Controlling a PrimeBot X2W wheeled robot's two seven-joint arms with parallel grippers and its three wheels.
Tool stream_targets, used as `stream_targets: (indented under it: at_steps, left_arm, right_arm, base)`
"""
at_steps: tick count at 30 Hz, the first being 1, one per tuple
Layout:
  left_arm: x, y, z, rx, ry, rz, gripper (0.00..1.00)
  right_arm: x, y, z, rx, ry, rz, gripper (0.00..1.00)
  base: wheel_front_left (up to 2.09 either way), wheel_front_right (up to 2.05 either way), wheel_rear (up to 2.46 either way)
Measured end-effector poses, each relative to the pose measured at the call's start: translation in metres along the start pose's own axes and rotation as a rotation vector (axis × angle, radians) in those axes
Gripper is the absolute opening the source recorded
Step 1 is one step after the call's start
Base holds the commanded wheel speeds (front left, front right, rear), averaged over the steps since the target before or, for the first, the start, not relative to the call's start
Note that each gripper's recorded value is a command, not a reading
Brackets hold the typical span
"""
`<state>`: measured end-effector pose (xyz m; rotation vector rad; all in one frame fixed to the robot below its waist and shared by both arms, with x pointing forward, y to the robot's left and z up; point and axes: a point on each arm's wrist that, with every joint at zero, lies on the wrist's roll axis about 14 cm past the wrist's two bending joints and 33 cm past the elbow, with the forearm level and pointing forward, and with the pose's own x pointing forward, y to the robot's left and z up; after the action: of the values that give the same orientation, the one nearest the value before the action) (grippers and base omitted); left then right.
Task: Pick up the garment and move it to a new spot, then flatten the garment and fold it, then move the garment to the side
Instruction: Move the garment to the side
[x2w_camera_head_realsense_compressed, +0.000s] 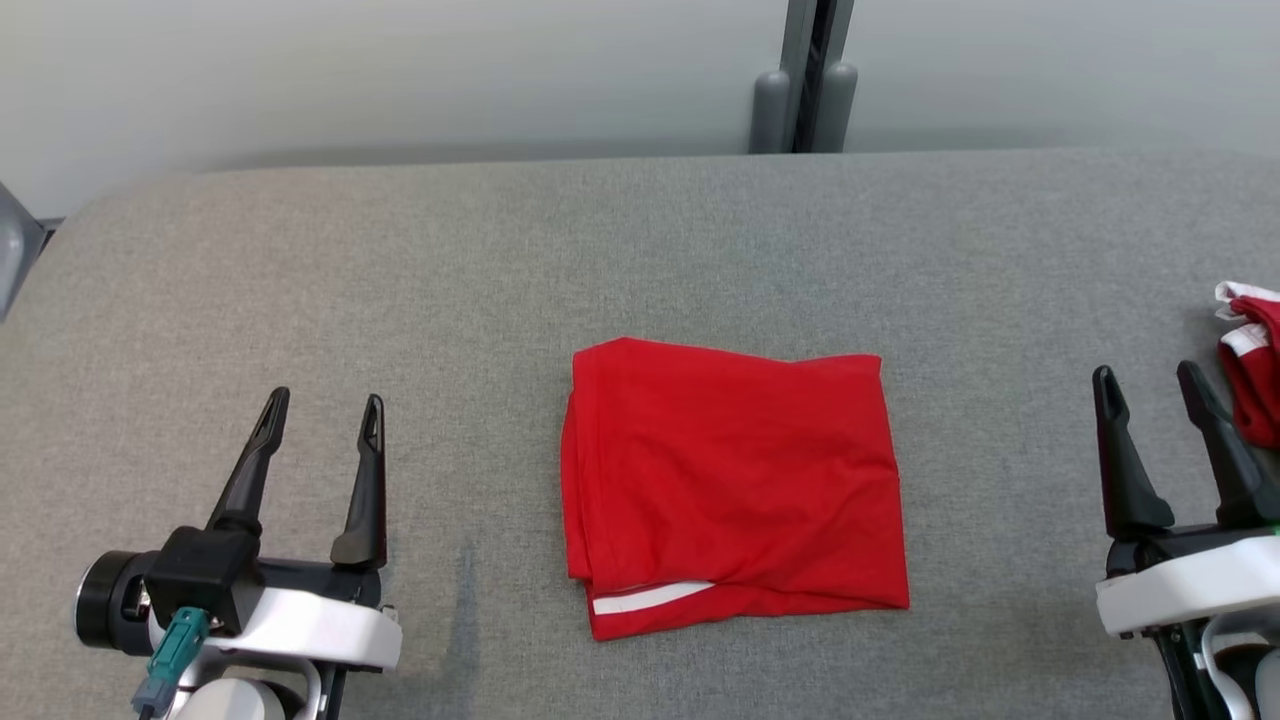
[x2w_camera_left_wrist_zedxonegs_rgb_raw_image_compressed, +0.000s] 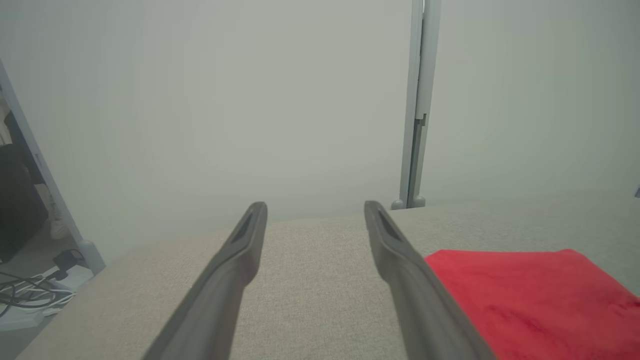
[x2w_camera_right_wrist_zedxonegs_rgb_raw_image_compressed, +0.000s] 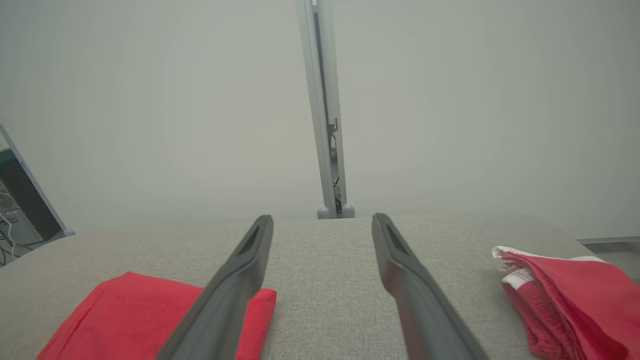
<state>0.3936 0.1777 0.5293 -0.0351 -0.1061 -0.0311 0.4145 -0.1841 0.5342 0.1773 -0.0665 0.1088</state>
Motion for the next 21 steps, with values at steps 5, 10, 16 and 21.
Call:
stream_targets:
  at_steps: [5,10,16,21]
  left_arm:
    - [-0.012,-0.001,0.006,0.016,-0.010,-0.022,1.00]
    - [-0.025,0.002,0.007,0.032,0.004,-0.024,1.00]
    - [-0.039,0.006,0.007,0.033,0.021,0.002,1.00]
    - [-0.043,0.009,0.009,0.034,0.026,0.012,1.00]
  right_arm:
    - [-0.012,0.004,0.006,-0.028,-0.004,0.006,1.00]
    - [-0.025,0.008,0.007,-0.046,0.015,0.014,1.00]
    - [-0.039,0.011,0.009,-0.062,0.021,0.014,1.00]
    - [-0.044,0.008,0.011,-0.050,0.020,-0.004,1.00]
  base:
    - [0.00,0.00,0.00]
    - [0.00,0.00,0.00]
    - [0.00,0.00,0.00]
    - [0.00,0.00,0.00]
